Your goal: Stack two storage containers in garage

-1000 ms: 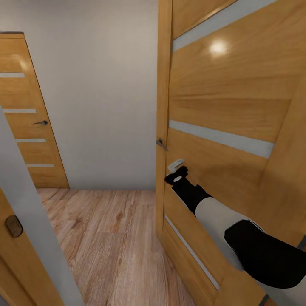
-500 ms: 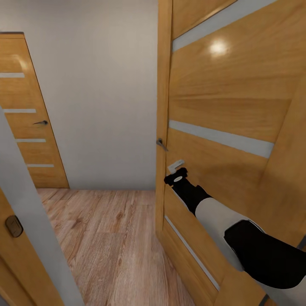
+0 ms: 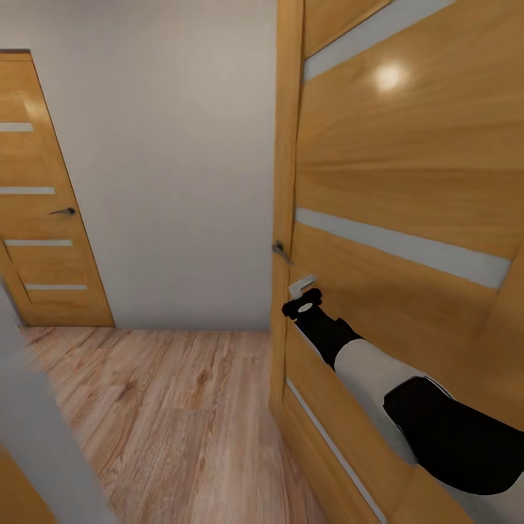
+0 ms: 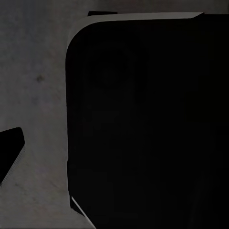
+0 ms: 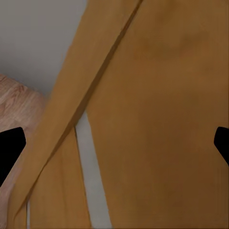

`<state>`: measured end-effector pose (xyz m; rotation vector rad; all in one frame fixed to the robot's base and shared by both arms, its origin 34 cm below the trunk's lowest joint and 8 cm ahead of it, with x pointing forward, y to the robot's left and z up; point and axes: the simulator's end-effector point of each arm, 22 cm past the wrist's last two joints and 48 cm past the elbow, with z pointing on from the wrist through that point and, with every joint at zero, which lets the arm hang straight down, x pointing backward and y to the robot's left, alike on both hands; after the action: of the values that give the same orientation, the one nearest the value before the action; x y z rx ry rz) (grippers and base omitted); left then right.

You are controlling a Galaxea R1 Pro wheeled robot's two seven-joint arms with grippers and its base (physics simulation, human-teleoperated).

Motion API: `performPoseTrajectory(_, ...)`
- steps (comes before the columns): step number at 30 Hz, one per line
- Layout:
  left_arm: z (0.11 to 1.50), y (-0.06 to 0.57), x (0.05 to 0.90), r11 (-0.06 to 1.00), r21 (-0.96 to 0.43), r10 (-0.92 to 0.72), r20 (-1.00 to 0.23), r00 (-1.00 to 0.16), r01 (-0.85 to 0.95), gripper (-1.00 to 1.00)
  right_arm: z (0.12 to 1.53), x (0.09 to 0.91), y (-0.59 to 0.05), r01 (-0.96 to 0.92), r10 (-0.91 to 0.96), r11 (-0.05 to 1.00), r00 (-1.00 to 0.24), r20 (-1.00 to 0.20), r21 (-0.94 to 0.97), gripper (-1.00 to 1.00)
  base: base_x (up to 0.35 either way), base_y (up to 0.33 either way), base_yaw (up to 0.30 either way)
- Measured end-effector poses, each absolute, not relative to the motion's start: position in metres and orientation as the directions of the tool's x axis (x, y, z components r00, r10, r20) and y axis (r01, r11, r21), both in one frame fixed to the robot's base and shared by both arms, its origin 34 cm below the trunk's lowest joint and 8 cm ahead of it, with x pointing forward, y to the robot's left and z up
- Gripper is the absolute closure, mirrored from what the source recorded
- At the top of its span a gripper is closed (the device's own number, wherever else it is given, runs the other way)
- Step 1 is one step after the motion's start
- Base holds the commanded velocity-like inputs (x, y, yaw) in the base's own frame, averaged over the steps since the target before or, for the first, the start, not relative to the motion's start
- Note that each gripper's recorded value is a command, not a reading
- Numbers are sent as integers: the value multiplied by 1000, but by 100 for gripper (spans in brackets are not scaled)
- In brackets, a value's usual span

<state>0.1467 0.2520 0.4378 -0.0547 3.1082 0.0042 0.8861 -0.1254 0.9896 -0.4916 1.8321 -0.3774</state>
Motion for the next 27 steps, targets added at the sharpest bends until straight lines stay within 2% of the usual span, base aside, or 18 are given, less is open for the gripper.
performPoseTrajectory(8,438,252,147,999,2,-35,-33,-999,-35,-100,989,886,-126,-142,-510,860,-270,-817,-490,-100,194,0,0)
performPoseTrajectory(21,438,252,147,999,2,-35,-34,-999,-35,-100,988,887,-126,-142,-508,861,-269,-818,-488,-100,14,-1,0)
performPoseTrajectory(27,438,252,147,999,2,-35,-33,-999,-35,-100,988,887,-126,-142,-509,860,-269,-818,-489,-100,0,-102,0)
